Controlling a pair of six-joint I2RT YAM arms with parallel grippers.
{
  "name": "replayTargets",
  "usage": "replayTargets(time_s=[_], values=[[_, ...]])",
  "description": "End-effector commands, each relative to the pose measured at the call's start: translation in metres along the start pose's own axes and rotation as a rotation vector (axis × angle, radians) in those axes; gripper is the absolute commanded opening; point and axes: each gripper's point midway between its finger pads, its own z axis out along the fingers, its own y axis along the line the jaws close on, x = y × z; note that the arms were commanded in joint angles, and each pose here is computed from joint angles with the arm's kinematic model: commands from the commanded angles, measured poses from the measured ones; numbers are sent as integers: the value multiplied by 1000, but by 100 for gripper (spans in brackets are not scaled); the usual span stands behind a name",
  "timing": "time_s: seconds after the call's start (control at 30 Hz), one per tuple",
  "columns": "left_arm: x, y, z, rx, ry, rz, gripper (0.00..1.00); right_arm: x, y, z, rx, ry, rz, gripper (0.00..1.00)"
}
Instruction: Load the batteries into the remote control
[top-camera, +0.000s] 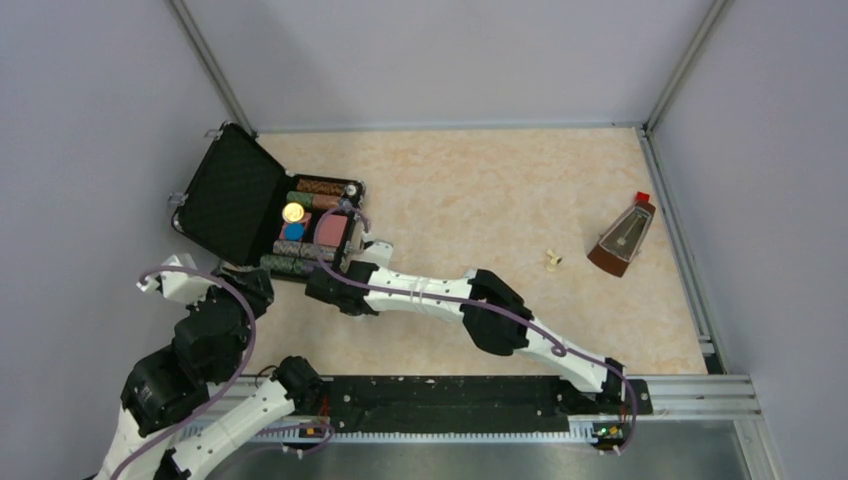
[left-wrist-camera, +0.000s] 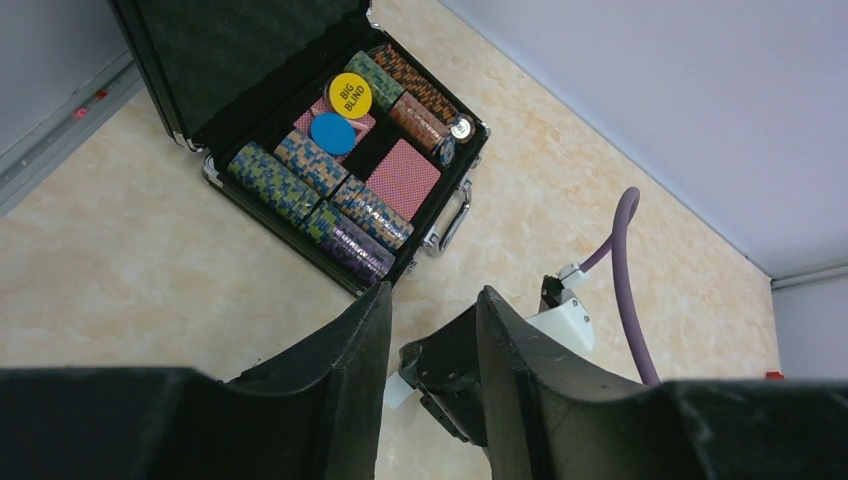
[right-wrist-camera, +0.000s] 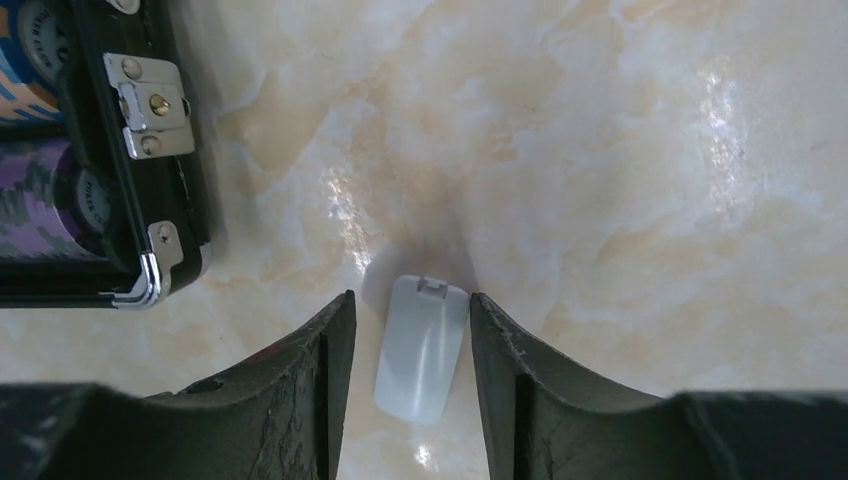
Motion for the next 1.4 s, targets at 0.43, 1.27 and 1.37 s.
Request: replayTargets(time_s=[0.43,1.27,1.37], values=[[-13,10,-5,-14,-54,-30,42,5,-19,27,60,-93,-431,34],[-6,8,-1,-11,-41,-44,41,20,-52,4,99,63,-328,60],[-5,8,-1,-12,-42,-41,41,20,-55,1,108,70,-299,60]])
